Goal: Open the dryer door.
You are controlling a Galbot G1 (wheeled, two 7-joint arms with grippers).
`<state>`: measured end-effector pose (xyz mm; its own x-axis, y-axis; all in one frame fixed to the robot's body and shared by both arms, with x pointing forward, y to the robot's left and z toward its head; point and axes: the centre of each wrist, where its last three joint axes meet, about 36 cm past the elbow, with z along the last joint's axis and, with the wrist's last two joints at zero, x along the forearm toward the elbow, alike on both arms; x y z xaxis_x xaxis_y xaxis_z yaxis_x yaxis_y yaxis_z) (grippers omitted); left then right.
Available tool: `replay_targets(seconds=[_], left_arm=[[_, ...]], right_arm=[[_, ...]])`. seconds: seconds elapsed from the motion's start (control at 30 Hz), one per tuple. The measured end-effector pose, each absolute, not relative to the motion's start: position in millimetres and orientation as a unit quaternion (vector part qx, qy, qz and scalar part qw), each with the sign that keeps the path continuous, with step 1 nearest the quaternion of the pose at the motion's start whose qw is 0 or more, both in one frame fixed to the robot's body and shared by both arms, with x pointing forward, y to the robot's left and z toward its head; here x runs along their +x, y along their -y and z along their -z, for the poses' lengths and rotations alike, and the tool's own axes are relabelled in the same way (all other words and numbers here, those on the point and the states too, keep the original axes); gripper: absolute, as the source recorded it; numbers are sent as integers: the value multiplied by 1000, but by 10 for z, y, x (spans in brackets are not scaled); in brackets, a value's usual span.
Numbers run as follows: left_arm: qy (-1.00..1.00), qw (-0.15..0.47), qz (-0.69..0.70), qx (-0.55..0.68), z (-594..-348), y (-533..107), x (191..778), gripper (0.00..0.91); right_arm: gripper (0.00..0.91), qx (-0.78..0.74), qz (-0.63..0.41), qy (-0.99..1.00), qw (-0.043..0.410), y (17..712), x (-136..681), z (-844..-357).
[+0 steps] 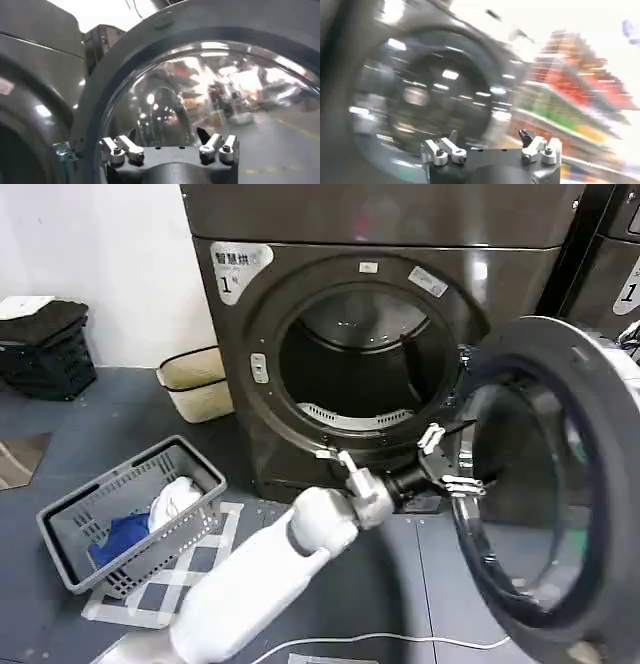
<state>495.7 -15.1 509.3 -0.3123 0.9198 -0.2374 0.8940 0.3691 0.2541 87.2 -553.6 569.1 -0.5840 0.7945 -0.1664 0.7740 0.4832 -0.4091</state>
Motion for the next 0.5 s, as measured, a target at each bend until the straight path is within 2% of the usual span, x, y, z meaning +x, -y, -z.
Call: replay_targets(seconds=[0.5], left_arm=[[-813,157,-65,558,-5148,814,5191,907]], right_arm=[[907,-711,-289,638,67,5497,-322,-5883]])
